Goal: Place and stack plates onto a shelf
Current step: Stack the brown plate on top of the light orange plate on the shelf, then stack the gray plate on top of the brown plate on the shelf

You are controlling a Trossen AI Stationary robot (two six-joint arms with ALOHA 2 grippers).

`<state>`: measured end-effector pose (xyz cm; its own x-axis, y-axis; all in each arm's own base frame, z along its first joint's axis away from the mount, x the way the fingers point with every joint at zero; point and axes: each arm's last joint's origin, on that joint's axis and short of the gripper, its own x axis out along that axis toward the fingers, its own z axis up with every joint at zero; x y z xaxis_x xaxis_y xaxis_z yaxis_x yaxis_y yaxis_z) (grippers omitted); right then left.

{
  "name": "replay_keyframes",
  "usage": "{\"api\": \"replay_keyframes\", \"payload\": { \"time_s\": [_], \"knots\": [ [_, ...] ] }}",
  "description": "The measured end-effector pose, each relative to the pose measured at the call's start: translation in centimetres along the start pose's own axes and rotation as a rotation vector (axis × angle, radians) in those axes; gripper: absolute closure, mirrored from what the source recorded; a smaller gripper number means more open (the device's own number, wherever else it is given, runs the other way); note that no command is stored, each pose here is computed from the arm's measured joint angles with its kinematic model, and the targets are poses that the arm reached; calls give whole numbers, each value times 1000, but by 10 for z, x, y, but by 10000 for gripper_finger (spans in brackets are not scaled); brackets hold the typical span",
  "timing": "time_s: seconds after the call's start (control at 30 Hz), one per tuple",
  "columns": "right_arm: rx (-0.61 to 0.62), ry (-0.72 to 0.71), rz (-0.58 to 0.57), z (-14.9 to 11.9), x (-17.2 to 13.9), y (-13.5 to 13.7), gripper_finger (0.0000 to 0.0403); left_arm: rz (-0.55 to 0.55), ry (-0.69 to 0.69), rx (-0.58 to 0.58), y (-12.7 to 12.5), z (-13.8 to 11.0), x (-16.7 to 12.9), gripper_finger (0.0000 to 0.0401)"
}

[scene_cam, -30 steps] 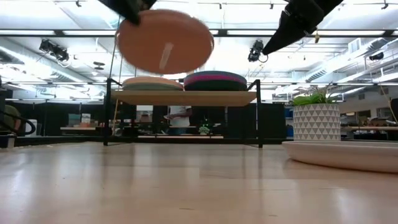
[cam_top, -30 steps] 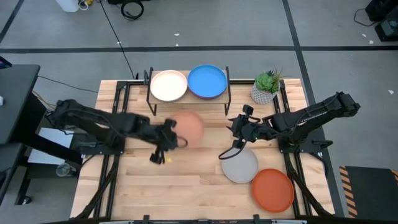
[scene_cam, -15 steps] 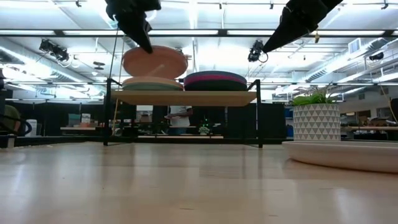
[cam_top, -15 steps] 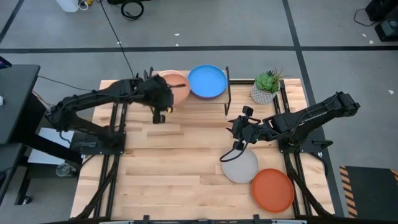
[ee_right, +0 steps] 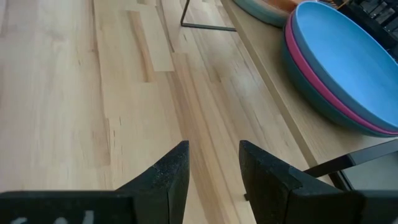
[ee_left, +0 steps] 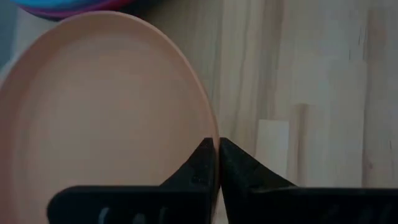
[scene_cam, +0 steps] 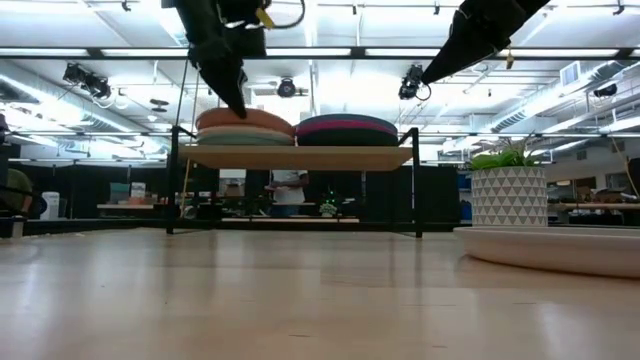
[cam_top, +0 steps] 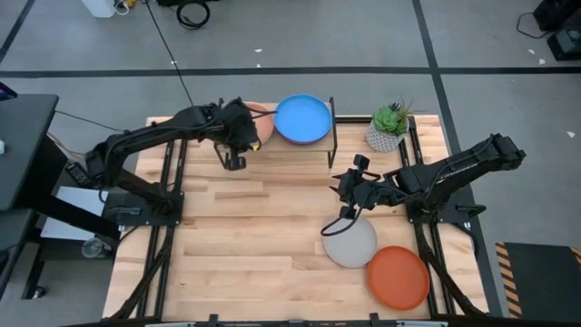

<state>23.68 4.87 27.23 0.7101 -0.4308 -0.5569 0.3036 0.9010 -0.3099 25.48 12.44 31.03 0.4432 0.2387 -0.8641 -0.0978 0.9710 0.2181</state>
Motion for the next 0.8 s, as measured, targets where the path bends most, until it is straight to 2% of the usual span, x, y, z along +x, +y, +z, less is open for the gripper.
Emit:
{"api": "replay_keyframes", "payload": {
  "time_s": [0.13, 0.27, 0.53, 0.63, 0.8],
  "knots": [
    [-1, 0, 0, 0, 0, 0, 257, -2, 2, -9, 0, 2, 6, 360],
    [-2, 0, 0, 0, 0, 0, 257, -4, 0, -10, 0, 3, 6, 315],
    [-2, 0, 0, 0, 0, 0, 257, 13, -39, 4, 1, 9, -13, 233],
    [-2, 0, 0, 0, 0, 0, 257, 37, -71, 18, 1, 15, -22, 223],
    [5, 3, 18, 0, 0, 1, 257, 109, -31, 12, 9, 11, -25, 228]
  ]
}}
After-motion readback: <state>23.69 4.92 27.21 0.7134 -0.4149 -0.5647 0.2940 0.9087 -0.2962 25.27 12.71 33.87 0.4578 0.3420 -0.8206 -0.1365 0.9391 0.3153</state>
